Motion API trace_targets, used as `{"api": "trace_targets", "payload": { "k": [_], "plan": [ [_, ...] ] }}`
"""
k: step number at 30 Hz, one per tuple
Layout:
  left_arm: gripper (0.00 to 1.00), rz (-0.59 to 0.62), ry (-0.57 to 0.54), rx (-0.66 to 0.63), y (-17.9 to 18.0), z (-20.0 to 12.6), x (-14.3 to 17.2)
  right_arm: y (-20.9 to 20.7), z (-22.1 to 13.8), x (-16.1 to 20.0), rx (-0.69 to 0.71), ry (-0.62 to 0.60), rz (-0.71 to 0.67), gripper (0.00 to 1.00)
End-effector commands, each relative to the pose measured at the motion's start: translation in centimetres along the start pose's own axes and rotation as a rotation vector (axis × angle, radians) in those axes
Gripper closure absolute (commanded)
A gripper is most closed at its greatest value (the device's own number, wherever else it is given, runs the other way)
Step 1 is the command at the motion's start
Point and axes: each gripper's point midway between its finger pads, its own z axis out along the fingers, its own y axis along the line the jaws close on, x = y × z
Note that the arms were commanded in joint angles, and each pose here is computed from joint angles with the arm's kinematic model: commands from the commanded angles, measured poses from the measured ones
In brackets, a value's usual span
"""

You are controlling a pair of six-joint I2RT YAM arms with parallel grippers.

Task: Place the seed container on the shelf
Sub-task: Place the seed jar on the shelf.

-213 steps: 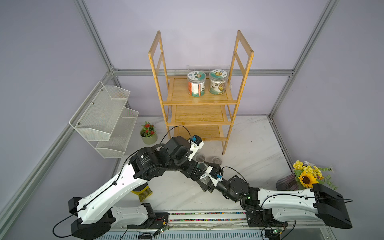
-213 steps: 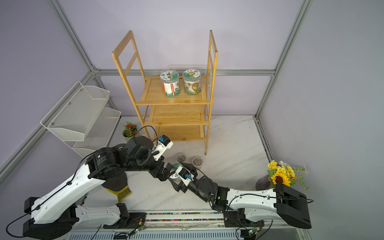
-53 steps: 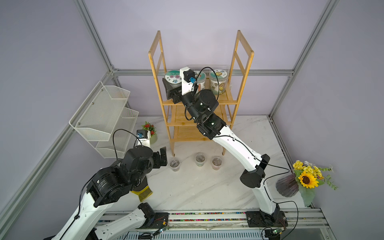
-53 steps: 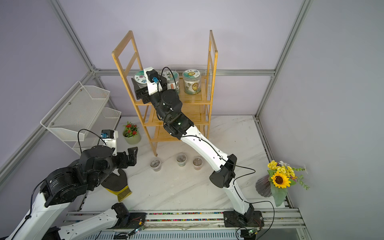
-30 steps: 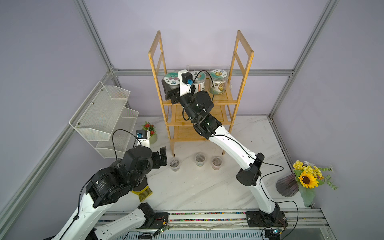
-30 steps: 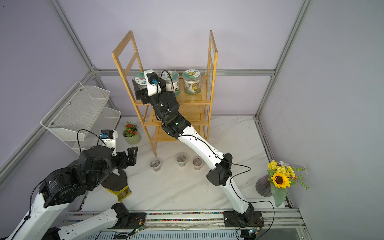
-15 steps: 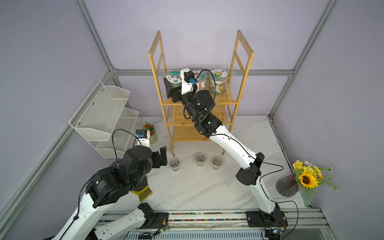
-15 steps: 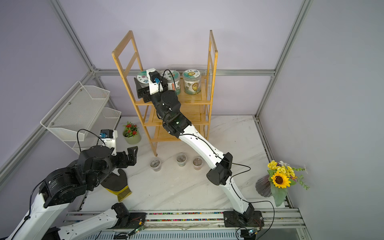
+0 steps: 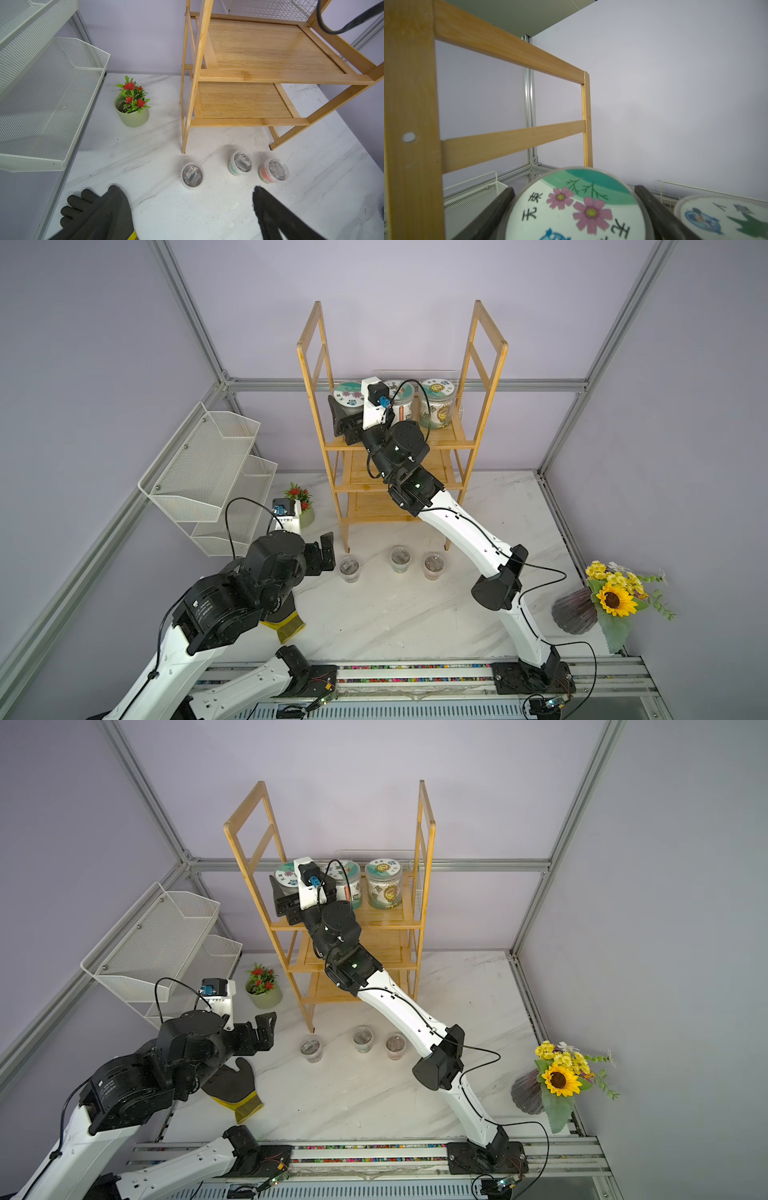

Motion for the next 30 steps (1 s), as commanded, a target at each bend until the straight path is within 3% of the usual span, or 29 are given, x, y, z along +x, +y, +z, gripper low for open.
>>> {"api": "trace_targets", "payload": {
  "k": [1,19,30],
  "plan": [
    [0.0,-0.022,-0.033,0.006,-0.05,-0.24,-0.96,-1.02,0.1,-1.98,0.029,-0.073,0.02,0.5],
    [0.0,-0.017,-0.033,0.013,-0.33,-0.16,-1.18,-1.36,0.15,-1.84,0.04,-0.07,0.017,0.37],
    [0.0,-0.012,-0.03,0.011,-0.4,0.0,-1.11,-1.27,0.21,-1.5,0.033,-0.065,0.014,0.22]
  ]
}}
